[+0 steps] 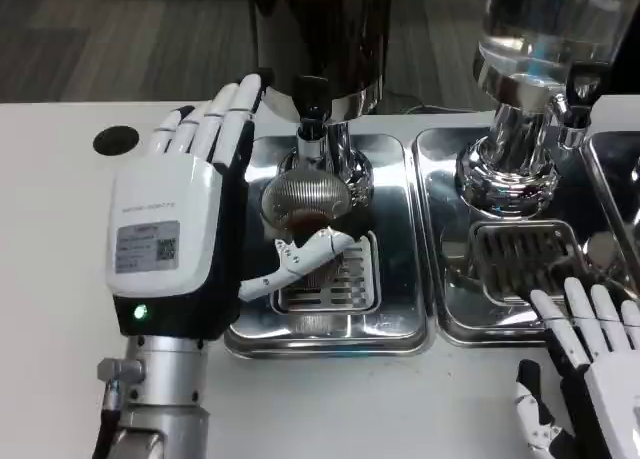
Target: Grasp the cup under the faucet to collect the drink, then remove the cup.
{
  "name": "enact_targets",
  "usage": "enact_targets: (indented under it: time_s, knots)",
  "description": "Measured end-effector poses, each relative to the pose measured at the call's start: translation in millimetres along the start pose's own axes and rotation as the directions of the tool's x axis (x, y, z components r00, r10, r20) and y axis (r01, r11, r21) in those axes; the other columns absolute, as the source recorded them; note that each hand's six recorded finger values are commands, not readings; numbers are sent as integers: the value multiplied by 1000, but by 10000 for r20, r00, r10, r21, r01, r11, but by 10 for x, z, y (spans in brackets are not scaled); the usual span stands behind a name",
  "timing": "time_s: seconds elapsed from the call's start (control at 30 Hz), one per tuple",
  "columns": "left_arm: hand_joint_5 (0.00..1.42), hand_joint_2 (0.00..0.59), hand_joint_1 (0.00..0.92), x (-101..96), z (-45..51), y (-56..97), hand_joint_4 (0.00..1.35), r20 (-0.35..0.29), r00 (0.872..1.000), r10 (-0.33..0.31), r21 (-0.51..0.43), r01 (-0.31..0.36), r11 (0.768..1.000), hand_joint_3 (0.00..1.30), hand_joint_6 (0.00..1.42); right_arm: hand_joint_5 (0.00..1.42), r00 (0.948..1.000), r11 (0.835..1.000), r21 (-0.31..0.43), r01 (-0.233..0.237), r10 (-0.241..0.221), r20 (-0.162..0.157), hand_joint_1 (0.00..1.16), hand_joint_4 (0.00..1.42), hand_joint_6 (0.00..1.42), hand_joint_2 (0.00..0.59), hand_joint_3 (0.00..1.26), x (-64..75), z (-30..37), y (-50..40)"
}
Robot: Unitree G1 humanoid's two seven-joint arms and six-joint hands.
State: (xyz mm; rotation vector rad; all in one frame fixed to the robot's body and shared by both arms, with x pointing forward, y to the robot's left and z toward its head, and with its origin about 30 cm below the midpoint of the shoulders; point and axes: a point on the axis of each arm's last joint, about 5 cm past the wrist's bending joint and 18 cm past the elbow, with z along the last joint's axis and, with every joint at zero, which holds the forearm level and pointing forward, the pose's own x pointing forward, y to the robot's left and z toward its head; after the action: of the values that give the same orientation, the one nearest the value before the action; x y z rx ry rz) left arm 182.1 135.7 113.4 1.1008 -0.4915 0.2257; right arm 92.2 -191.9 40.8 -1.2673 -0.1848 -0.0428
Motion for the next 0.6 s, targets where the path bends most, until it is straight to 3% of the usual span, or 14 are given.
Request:
enact_targets:
  time_s: [0.2, 0.3, 0.4, 0.47, 0.6]
  knots:
    - [181, 37, 0, -240, -141, 110, 0, -566, 9981, -236, 399, 259, 9989, 128, 154, 0, 10000, 10000, 49, 7, -7, -82, 175, 0, 0, 540, 125, 8, -13, 0]
    - [157, 34, 0, -449, -231, 145, 0, -1071, 9923, -624, 396, 669, 9970, 91, 128, 0, 10000, 9999, 101, 55, -55, -48, 238, 0, 0, 482, 87, 27, -8, -14]
    - [154, 34, 0, -539, -314, 178, 0, -1098, 9894, -947, 525, 1009, 9935, 82, 122, 0, 9999, 9998, 205, 49, -52, 137, 279, 0, 0, 444, 74, 72, 8, -43]
    - [154, 34, 0, -625, -403, 198, 0, -1284, 9825, -1347, 615, 1434, 9878, 80, 121, 0, 9993, 9993, 378, -33, 19, 386, 291, 0, 0, 419, 58, 149, 18, -84]
    - [145, 25, 0, -835, -513, 212, 0, -1829, 9649, -1886, 788, 2056, 9755, 77, 113, 0, 9986, 9956, 914, -223, 177, 501, 325, 0, 0, 361, 2, 274, 45, -171]
